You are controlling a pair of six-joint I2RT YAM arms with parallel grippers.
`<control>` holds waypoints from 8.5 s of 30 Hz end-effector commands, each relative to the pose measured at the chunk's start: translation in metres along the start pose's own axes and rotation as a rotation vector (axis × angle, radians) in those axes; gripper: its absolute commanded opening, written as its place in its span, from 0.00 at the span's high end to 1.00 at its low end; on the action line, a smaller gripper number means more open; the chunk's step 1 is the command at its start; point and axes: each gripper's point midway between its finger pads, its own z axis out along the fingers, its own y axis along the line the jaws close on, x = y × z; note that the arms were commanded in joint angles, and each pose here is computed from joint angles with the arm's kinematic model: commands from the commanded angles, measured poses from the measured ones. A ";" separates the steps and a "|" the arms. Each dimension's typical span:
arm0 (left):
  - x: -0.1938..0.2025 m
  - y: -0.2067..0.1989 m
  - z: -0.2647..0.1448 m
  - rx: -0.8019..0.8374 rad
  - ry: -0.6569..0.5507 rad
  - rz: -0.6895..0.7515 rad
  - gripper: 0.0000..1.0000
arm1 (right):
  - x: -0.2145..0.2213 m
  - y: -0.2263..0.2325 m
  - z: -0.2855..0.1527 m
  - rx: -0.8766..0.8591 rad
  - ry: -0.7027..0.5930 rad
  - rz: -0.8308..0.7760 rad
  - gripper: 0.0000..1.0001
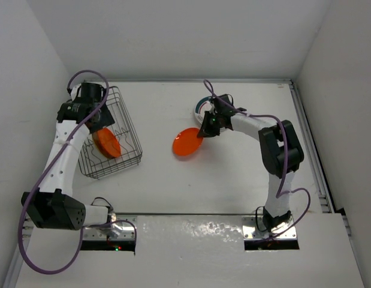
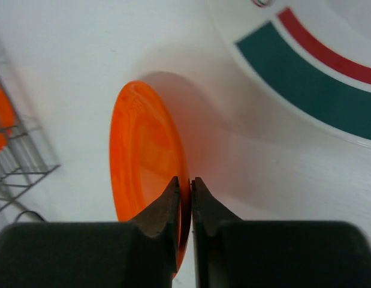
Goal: Unload the plates from the dish rack
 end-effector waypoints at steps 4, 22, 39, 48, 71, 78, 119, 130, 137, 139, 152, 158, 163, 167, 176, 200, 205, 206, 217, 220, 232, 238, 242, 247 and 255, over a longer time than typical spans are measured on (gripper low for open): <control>0.010 0.018 0.015 -0.070 0.020 0.098 0.08 | 0.018 -0.039 -0.011 0.121 0.019 -0.092 0.51; 0.016 -0.006 0.064 -0.130 0.136 0.182 0.41 | 0.049 -0.079 -0.119 0.412 -0.050 -0.161 0.11; 0.034 -0.020 0.097 -0.138 0.195 0.186 0.61 | 0.069 -0.085 -0.109 0.383 0.009 -0.163 0.12; 0.039 -0.019 0.102 -0.156 0.206 0.198 0.83 | 0.061 -0.079 -0.110 0.375 0.002 -0.166 0.12; -0.101 -0.093 -0.041 0.404 -0.162 -0.007 1.00 | 0.008 0.063 -0.104 -0.217 -0.050 -0.070 0.01; -0.046 -0.198 -0.081 1.102 0.064 -0.067 1.00 | -0.067 0.157 -0.148 -0.565 -0.285 -0.007 0.01; -0.018 0.030 -0.008 -0.164 -0.070 -0.015 0.00 | -0.002 -0.027 -0.058 0.007 -0.096 -0.045 0.93; -0.011 0.024 -0.006 -0.126 -0.048 -0.004 0.00 | 0.015 -0.015 -0.036 0.025 0.007 -0.096 0.32; 0.006 0.021 0.021 -0.178 0.025 0.073 0.00 | 0.020 -0.059 -0.066 0.321 0.018 -0.086 0.08; 0.010 0.022 0.029 -0.204 0.035 0.088 0.03 | 0.012 -0.056 -0.081 0.343 -0.016 -0.109 0.02; 0.037 0.013 0.094 -0.291 0.153 0.161 0.49 | 0.024 -0.030 -0.136 0.244 -0.080 -0.196 0.02; 0.047 0.024 0.108 -0.310 0.195 0.142 0.64 | 0.024 -0.025 -0.141 0.227 -0.084 -0.207 0.01; 0.047 0.028 0.109 -0.297 0.203 0.145 0.84 | 0.022 -0.024 -0.141 0.233 -0.071 -0.210 0.01; 0.042 0.028 0.104 -0.292 0.209 0.163 0.99 | 0.021 -0.022 -0.141 0.234 -0.066 -0.199 0.01; -0.023 0.035 0.057 -0.338 0.090 0.104 1.00 | 0.019 -0.007 -0.139 0.179 -0.033 -0.154 0.01; 0.031 -0.228 -0.096 1.337 0.348 -0.091 1.00 | -0.078 0.163 -0.121 -0.456 -0.242 -0.081 0.12; 0.039 -0.233 -0.088 1.337 0.385 -0.113 1.00 | -0.066 0.124 -0.104 -0.280 -0.233 -0.120 0.21; 0.040 -0.233 -0.086 1.331 0.384 -0.103 1.00 | -0.064 0.120 -0.105 -0.262 -0.235 -0.125 0.21; 0.057 -0.220 -0.032 1.058 0.369 -0.061 0.27 | -0.044 0.125 -0.111 -0.364 -0.205 -0.107 1.00; 0.037 -0.174 0.003 0.677 0.240 -0.043 0.00 | -0.043 0.077 -0.103 -0.145 -0.204 -0.032 1.00; -0.021 -0.072 -0.036 0.341 -0.084 0.024 0.00 | 0.005 -0.030 -0.065 0.118 -0.101 0.013 0.99; -0.016 -0.065 -0.040 0.339 -0.088 0.030 0.00 | 0.016 -0.034 -0.050 0.093 -0.049 -0.001 0.59; -0.013 -0.067 -0.043 0.363 -0.076 0.021 0.00 | 0.017 -0.017 -0.050 0.050 -0.015 -0.059 0.17; -0.003 -0.065 -0.039 0.357 -0.055 0.007 0.00 | 0.026 -0.028 -0.075 0.161 0.054 -0.101 0.05; -0.012 -0.035 -0.029 0.192 -0.128 0.029 0.00 | -0.018 -0.049 -0.240 0.556 -0.274 -0.398 0.01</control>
